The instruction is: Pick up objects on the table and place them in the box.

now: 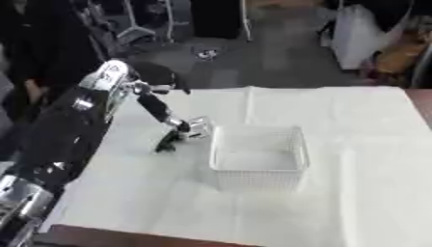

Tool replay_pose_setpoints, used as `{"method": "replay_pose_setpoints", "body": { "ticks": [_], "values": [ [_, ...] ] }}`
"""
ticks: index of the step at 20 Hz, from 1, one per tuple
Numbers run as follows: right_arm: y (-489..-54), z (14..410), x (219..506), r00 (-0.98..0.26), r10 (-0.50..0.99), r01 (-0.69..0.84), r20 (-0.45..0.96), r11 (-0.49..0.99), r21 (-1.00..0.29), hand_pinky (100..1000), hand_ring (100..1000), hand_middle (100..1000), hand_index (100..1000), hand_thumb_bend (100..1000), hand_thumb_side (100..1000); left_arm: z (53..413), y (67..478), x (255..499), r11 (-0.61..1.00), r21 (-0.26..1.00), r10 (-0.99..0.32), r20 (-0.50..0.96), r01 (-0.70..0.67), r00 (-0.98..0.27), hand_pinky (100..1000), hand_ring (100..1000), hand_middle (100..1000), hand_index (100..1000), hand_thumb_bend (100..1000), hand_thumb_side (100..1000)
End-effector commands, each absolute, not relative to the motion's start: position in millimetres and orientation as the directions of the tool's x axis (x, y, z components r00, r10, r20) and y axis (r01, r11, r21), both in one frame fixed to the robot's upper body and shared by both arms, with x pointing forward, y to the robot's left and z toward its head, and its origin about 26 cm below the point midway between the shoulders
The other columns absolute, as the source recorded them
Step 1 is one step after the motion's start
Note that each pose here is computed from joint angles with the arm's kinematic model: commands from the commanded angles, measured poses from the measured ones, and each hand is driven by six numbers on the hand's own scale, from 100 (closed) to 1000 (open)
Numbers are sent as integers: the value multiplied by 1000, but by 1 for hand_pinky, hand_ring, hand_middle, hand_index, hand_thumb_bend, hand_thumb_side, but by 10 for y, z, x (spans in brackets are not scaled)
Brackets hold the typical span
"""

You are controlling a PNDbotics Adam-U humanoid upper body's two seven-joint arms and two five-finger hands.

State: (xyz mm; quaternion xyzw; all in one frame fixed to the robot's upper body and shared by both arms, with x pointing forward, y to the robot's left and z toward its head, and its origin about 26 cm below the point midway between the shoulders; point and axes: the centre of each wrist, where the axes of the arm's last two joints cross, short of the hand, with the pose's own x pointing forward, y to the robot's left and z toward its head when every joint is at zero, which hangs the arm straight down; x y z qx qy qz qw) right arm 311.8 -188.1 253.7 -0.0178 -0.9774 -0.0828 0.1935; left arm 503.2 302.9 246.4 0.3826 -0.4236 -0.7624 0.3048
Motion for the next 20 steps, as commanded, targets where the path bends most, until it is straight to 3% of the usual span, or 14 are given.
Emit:
{"method": "replay_pose_setpoints", "body": {
  "ticks": [1, 8, 20],
  "values": [
    [-1851, 2625, 3092, -936, -15, 44, 351, 986, 162, 452, 543, 588, 858, 124, 1000, 2605, 3025, 5067, -448, 874, -812, -308, 189, -496, 1000, 944, 908, 956, 570, 1000],
    [-1827, 2642, 3090, -939, -27, 34, 343, 985, 172, 454, 543, 588, 859, 116, 1000, 2565, 2937, 5126, -510, 801, -826, -356, 312, -438, 1000, 982, 916, 954, 630, 1000],
    [-1754, 2688, 3084, -944, -62, -2, 325, 984, 181, 455, 543, 588, 861, 110, 1000, 2449, 2843, 5167, -571, 776, -802, -456, 268, -386, 1000, 990, 918, 944, 626, 1000]
  ]
}}
